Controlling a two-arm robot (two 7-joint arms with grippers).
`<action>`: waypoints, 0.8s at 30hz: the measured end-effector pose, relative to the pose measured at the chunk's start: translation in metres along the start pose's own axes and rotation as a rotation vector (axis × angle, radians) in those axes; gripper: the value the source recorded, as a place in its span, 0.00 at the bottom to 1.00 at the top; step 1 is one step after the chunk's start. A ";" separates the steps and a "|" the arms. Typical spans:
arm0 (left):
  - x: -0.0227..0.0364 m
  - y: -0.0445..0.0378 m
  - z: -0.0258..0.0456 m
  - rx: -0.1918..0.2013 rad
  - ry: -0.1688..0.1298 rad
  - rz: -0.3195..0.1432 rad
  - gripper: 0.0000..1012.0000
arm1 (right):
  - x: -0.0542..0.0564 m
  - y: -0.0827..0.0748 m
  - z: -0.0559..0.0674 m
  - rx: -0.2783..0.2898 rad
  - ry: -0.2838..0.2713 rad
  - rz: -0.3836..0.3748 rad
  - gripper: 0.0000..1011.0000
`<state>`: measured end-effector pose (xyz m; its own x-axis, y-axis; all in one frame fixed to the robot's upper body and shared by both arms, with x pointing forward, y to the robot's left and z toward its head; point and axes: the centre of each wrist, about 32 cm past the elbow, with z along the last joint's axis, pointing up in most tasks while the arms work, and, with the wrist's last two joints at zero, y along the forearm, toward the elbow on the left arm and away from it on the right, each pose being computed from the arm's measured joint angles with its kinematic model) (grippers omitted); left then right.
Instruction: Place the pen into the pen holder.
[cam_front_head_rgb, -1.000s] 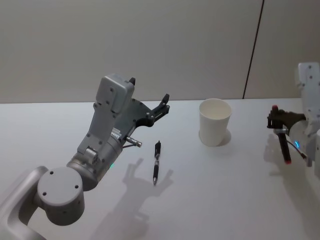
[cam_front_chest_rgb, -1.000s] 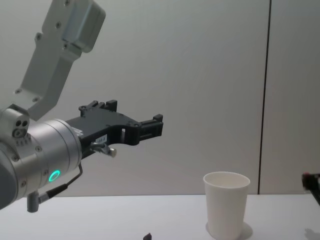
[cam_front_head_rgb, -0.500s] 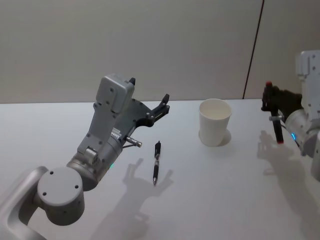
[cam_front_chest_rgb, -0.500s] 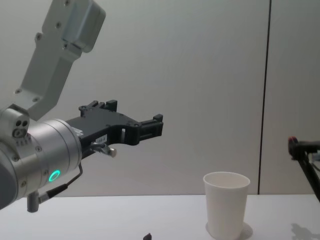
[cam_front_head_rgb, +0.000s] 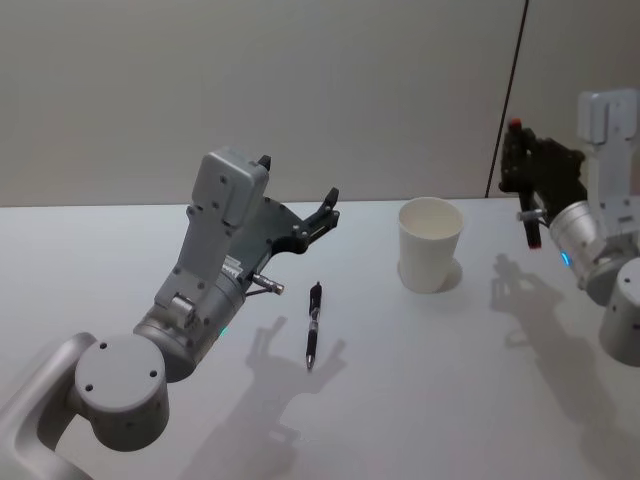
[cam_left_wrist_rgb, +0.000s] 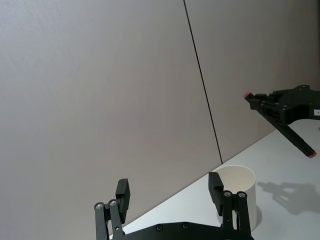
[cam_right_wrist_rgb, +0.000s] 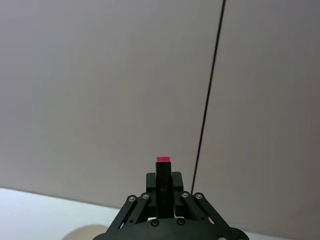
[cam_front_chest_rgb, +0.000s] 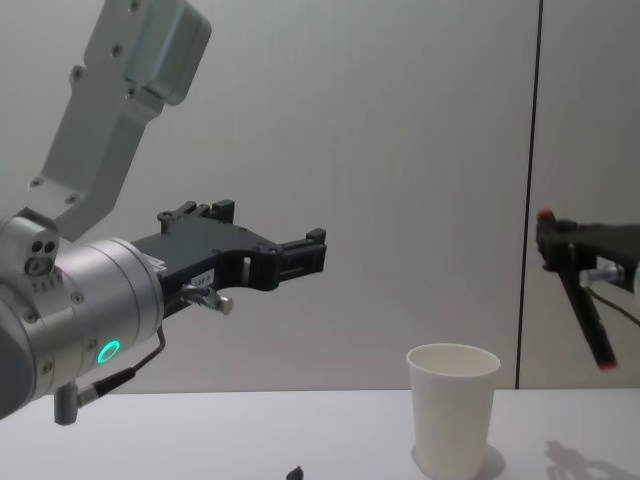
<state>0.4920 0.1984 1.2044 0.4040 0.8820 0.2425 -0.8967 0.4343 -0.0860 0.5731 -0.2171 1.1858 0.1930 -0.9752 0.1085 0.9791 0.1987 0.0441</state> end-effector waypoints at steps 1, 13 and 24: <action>0.0000 0.0000 0.0000 0.000 0.000 0.000 0.99 | -0.002 0.002 -0.001 0.025 -0.004 0.008 0.17; 0.0000 0.0000 0.0000 0.000 0.000 0.000 0.99 | -0.020 0.025 -0.018 0.211 -0.040 0.065 0.17; 0.0000 0.0000 0.0000 0.000 0.000 0.000 0.99 | -0.036 0.052 -0.041 0.315 -0.058 0.107 0.17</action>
<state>0.4920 0.1984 1.2044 0.4040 0.8820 0.2425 -0.8966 0.4344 -0.0860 0.6195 -0.1761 1.1438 0.2807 -0.9419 0.1847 0.8838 0.3287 0.3329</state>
